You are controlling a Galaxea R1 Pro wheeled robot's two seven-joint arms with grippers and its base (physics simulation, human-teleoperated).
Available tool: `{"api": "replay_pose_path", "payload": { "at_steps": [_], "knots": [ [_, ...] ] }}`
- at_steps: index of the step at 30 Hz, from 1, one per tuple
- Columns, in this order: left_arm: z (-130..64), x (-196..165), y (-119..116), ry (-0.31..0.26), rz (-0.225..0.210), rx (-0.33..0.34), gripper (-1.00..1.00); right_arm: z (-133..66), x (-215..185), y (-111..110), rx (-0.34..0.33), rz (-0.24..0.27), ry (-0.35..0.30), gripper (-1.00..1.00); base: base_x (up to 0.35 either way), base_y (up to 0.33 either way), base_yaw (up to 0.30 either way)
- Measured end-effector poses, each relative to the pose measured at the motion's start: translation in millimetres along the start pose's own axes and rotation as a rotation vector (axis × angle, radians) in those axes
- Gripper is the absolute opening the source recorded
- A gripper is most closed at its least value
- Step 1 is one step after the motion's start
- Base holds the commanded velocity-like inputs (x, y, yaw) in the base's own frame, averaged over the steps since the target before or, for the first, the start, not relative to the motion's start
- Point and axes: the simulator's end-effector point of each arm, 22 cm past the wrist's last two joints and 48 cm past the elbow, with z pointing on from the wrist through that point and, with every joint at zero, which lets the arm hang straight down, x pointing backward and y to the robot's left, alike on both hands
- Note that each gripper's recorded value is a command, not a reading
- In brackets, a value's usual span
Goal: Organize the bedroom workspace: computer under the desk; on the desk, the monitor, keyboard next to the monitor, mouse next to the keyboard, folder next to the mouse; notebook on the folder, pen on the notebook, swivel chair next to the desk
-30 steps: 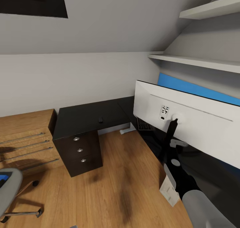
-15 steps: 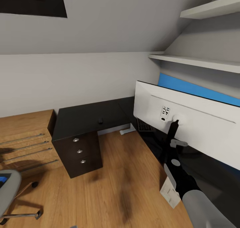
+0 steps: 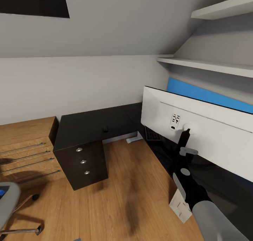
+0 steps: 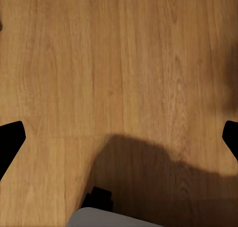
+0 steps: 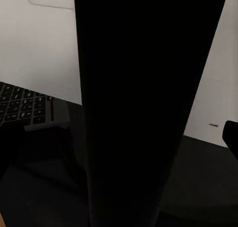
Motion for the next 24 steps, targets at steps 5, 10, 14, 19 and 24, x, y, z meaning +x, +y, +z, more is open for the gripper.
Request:
{"api": "replay_pose_path", "payload": {
  "at_steps": [5,10,14,19,24],
  "knots": [
    [0.0,0.0,0.0,0.000,0.000,0.000,1.00,0.0,-0.2,0.0,0.000,0.000,-0.001,1.00,0.004,0.000,0.000],
    [0.0,0.0,0.0,0.000,0.000,0.000,1.00,0.0,-0.3,0.0,0.000,0.000,-0.001,1.00,0.001,0.000,0.000],
    [0.0,0.0,0.1,0.000,0.000,0.000,1.00,0.0,-0.3,0.0,0.000,0.001,-0.001,1.00,0.000,0.000,0.000],
    [0.0,0.0,0.1,0.000,0.000,0.000,1.00,0.0,-0.3,0.0,0.000,0.001,-0.001,1.00,0.000,0.000,0.000],
    [0.0,0.0,0.1,0.000,0.000,0.000,1.00,0.0,-0.4,0.1,0.000,0.000,-0.002,1.00,0.000,0.000,0.000]
  ]
}}
